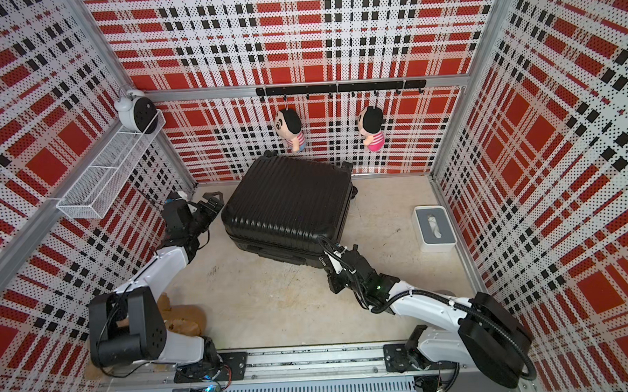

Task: Open the suitcase zippers
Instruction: Adjust the suitcase at the center of the board.

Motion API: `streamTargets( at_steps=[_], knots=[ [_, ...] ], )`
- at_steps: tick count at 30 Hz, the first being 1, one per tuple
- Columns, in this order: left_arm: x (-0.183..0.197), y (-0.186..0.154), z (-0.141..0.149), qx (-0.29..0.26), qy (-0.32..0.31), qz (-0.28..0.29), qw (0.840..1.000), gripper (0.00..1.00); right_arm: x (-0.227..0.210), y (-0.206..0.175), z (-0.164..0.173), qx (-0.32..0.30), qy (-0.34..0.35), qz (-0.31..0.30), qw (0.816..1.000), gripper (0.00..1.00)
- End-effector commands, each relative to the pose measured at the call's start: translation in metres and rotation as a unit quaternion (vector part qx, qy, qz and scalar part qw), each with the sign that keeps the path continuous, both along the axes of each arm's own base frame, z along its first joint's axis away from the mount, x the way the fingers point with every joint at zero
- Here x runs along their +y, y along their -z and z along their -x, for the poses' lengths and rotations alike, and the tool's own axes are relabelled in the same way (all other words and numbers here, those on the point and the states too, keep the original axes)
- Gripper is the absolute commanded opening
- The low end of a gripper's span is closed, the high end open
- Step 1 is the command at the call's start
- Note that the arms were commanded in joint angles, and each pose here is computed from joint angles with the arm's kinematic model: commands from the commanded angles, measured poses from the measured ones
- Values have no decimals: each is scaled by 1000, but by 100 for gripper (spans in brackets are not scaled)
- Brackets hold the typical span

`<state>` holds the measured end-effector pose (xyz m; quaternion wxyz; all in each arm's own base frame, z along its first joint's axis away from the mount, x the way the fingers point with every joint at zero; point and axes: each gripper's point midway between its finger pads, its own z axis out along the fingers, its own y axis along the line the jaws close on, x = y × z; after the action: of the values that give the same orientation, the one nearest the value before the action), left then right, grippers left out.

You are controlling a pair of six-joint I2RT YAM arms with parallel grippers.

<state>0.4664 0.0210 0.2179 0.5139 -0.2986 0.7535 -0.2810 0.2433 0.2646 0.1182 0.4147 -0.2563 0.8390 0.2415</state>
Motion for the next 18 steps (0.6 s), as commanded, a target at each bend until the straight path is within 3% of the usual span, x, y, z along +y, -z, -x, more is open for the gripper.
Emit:
streamTargets(
  at_steps=[1,18],
  knots=[
    [-18,-12,-8,-31,65,-2,997,97,14,-11,7,-3,-28,-13,1000,0],
    [-71,10,28,-7,129,0,992,96,-13,-18,7,-9,17,15,1000,0]
  ],
)
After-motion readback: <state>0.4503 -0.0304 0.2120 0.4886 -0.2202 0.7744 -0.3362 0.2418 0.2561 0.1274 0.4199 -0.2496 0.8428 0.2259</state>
